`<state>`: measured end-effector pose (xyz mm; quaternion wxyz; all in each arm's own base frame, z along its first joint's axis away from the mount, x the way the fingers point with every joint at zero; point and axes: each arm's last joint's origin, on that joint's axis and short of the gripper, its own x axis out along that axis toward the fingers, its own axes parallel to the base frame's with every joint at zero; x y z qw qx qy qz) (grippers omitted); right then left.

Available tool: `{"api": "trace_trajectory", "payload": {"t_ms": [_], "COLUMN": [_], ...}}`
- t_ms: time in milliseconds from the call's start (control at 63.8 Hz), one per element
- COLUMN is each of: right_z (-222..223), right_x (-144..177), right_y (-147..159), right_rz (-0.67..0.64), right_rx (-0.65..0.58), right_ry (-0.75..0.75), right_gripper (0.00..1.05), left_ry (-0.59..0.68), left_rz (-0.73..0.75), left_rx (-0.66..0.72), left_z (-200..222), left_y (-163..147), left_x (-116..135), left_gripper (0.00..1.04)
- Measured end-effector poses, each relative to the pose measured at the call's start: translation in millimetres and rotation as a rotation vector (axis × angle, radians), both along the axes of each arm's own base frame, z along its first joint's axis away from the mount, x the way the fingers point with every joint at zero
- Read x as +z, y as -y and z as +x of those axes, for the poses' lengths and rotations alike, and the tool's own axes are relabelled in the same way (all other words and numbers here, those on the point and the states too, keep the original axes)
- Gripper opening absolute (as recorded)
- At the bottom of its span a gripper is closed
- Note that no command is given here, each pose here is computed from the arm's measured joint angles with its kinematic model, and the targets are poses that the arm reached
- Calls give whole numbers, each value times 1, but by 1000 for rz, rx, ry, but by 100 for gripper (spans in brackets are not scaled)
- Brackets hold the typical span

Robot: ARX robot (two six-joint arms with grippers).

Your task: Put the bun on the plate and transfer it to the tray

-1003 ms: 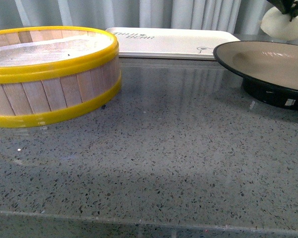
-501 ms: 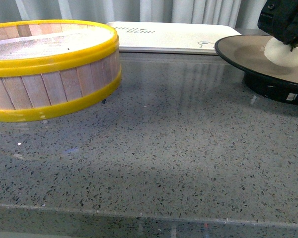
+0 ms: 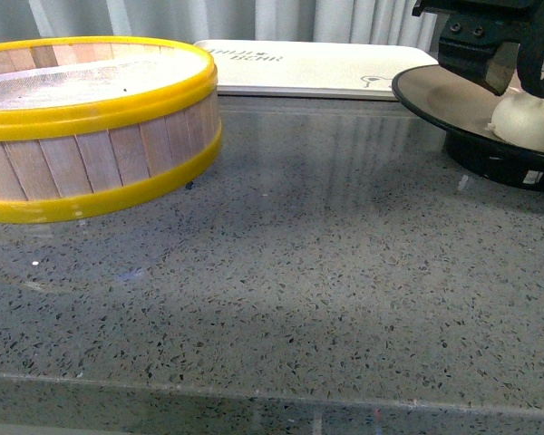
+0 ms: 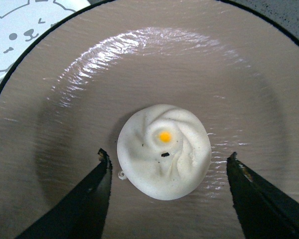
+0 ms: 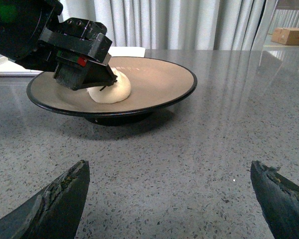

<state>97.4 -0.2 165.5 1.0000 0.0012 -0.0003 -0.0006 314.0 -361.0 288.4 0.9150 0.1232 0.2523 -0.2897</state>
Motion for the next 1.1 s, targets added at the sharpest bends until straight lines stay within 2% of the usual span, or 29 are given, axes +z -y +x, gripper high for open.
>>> {"api": "trace_trajectory", "payload": {"t_ms": [31, 141, 266, 376, 407, 454, 658, 877, 893, 909, 956, 1018, 1097], "right_z": [0, 0, 0, 0, 0, 0, 0, 0, 0, 0, 0, 0, 0], "right_x": [0, 0, 0, 0, 0, 0, 0, 0, 0, 0, 0, 0, 0], "right_y": [0, 0, 0, 0, 0, 0, 0, 0, 0, 0, 0, 0, 0], "right_rz": [0, 0, 0, 0, 0, 0, 0, 0, 0, 0, 0, 0, 0], "right_rx": [0, 0, 0, 0, 0, 0, 0, 0, 0, 0, 0, 0, 0], "right_ry": [0, 0, 0, 0, 0, 0, 0, 0, 0, 0, 0, 0, 0], "right_gripper": [96, 96, 96, 96, 96, 96, 96, 96, 96, 96, 96, 96, 96], "left_ry": [-1, 10, 99, 248, 281, 301, 286, 279, 302, 370, 471, 538, 540], "left_rz": [-4, -47, -122, -185, -199, -197, -144, -131, -134, -155, -205, -250, -248], "left_rx": [-1, 12, 56, 113, 127, 144, 212, 279, 311, 406, 514, 560, 595], "left_z": [0, 2, -2, -23, -33, -42, -91, -135, -138, -141, -148, -157, -165], "left_y": [0, -6, -31, -92, -117, -138, -229, -295, -300, -307, -320, -336, -348], "left_x": [1, 16, 53, 94, 102, 103, 76, 48, 46, 43, 34, 15, -13], "left_gripper": [75, 99, 98, 98, 98, 98, 98, 98, 97, 92, 83, 70, 54]}}
